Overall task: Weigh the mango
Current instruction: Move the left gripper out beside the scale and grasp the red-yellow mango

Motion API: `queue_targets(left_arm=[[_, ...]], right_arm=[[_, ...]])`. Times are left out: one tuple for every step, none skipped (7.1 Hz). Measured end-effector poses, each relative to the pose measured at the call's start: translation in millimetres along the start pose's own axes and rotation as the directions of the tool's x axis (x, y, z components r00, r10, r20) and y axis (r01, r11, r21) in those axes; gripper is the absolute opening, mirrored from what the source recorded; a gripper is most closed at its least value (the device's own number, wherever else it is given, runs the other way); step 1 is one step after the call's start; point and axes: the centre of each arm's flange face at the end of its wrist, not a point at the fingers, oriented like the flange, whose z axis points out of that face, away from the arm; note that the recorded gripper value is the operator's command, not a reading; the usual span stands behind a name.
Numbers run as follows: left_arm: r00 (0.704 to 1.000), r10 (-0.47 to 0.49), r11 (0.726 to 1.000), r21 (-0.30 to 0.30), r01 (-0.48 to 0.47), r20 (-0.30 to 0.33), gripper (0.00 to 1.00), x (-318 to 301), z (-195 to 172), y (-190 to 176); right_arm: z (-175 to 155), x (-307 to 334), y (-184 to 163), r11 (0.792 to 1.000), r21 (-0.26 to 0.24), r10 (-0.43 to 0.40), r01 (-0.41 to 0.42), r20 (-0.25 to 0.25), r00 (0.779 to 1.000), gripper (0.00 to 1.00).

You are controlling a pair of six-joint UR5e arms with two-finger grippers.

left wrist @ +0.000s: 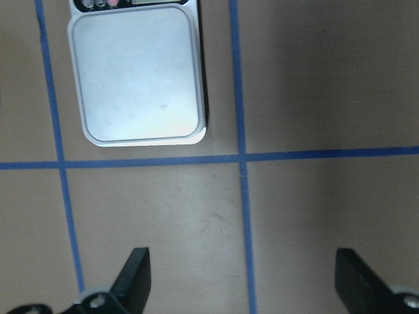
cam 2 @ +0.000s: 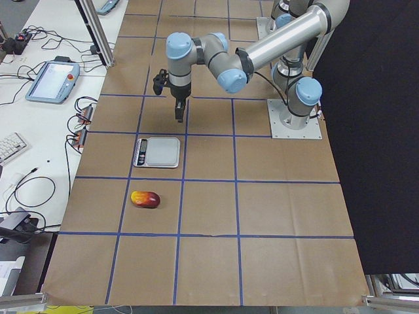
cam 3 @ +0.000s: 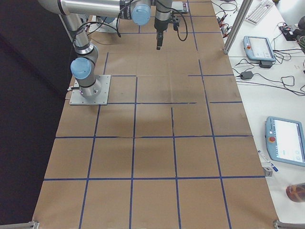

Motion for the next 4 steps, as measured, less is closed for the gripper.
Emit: queue_targets(left_arm=[[1.000,-0.007,1.000,0.007,0.006,0.013,1.00,-50.9,17.9,-19.0],[1.000,-0.024,1.000,0.012,0.024,0.020,1.00,-96.1,33.9,-42.4],[0.999,-0.045,0.999,0.001,0.045,0.012,1.00,-137.3,59.2,-62.3],[0.997,-0.070,0.997,-0.029,0.070,-0.015,1.00,-176.1,92.4,-74.1]], right_arm=[[0.0,0.0,0.0,1.000,0.000,0.000,0.000,0.000,1.000,1.00],[0.0,0.0,0.0,1.000,0.000,0.000,0.000,0.000,1.000,1.00],[0.0,0.0,0.0,1.000,0.000,0.000,0.000,0.000,1.000,1.00],[0.0,0.0,0.0,1.000,0.000,0.000,0.000,0.000,1.000,1.00]])
